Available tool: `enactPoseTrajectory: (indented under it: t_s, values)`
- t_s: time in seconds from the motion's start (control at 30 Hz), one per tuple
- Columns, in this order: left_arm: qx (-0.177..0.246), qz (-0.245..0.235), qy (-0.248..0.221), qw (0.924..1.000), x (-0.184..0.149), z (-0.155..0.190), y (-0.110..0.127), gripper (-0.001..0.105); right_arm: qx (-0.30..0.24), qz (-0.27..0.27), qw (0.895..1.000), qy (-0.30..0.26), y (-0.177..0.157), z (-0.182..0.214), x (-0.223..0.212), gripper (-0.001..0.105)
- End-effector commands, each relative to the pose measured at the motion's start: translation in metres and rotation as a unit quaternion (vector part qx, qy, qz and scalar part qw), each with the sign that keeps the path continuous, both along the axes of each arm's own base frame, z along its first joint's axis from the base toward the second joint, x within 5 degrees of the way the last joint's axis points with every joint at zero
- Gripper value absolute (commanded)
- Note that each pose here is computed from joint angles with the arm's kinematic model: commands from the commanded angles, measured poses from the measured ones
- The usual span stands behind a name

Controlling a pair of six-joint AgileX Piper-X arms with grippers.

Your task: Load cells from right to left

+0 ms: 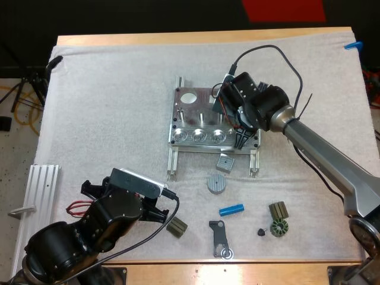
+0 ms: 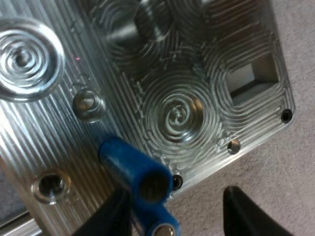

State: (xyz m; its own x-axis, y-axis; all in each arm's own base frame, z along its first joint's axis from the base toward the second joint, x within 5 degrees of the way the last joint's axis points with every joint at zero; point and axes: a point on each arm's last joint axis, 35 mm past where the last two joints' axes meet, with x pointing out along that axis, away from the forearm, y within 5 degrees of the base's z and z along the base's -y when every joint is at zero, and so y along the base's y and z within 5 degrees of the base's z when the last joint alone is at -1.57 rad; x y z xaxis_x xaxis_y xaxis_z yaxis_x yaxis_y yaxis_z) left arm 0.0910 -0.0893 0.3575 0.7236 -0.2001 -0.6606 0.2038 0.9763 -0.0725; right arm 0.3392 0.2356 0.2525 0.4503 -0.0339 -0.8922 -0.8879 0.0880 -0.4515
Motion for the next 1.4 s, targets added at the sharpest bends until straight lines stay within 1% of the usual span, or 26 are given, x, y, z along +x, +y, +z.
enactPoseTrajectory:
  t_s: [0.0,0.1,0.33,0.57,0.77,0.9,1.07,1.13,1.17,1.23,1.27,1.3,1.37]
  values:
    - [-0.004,0.001,-0.006,1.0,0.0,0.001,0.0,0.058,0.002,-0.002,1.0,-0.01,-0.002,0.004,0.001,0.043]
    - [-0.004,0.001,-0.006,1.0,0.0,0.001,0.0,0.058,-0.006,-0.007,1.0,-0.021,-0.002,0.007,0.002,0.043]
    - [-0.004,0.001,-0.006,1.0,0.0,0.001,0.0,0.058,0.007,-0.01,0.999,-0.038,-0.002,0.018,0.002,0.043]
    - [-0.004,0.001,-0.006,1.0,0.0,0.001,0.0,0.058,0.019,-0.011,0.999,-0.032,-0.002,0.019,0.001,0.043]
    - [-0.004,0.001,-0.006,1.0,0.0,0.001,0.0,0.058,0.038,-0.036,0.998,-0.039,-0.003,0.025,-0.001,0.043]
    - [0.002,-0.004,-0.007,1.0,0.0,0.001,0.0,0.058,0.064,-0.065,0.995,-0.049,-0.008,0.045,-0.01,0.043]
    - [0.009,-0.011,-0.009,0.9999,0.0,0.001,0.0,0.058,0.072,-0.116,0.99,-0.029,-0.022,0.064,-0.029,0.043]
    - [0.015,-0.024,-0.008,0.9996,-0.001,0.001,-0.001,0.058,0.08,-0.14,0.987,-0.005,-0.029,0.07,-0.04,0.043]
    - [0.017,-0.027,-0.008,0.9995,-0.001,0.001,-0.001,0.058,0.086,-0.142,0.986,0.001,-0.03,0.072,-0.042,0.043]
    - [0.036,-0.057,-0.009,0.9977,-0.001,0.001,-0.001,0.058,0.112,-0.159,0.98,0.037,-0.035,0.08,-0.053,0.043]
    - [0.04,-0.062,-0.01,0.9972,-0.001,0.001,-0.001,0.058,0.12,-0.164,0.978,0.048,-0.035,0.081,-0.055,0.043]
    - [0.048,-0.077,-0.01,0.9958,-0.001,0.001,-0.002,0.058,0.138,-0.172,0.973,0.067,-0.037,0.085,-0.06,0.043]
    - [0.058,-0.093,-0.011,0.9939,-0.002,0.0,-0.002,0.058,0.151,-0.184,0.968,0.081,-0.04,0.089,-0.066,0.043]
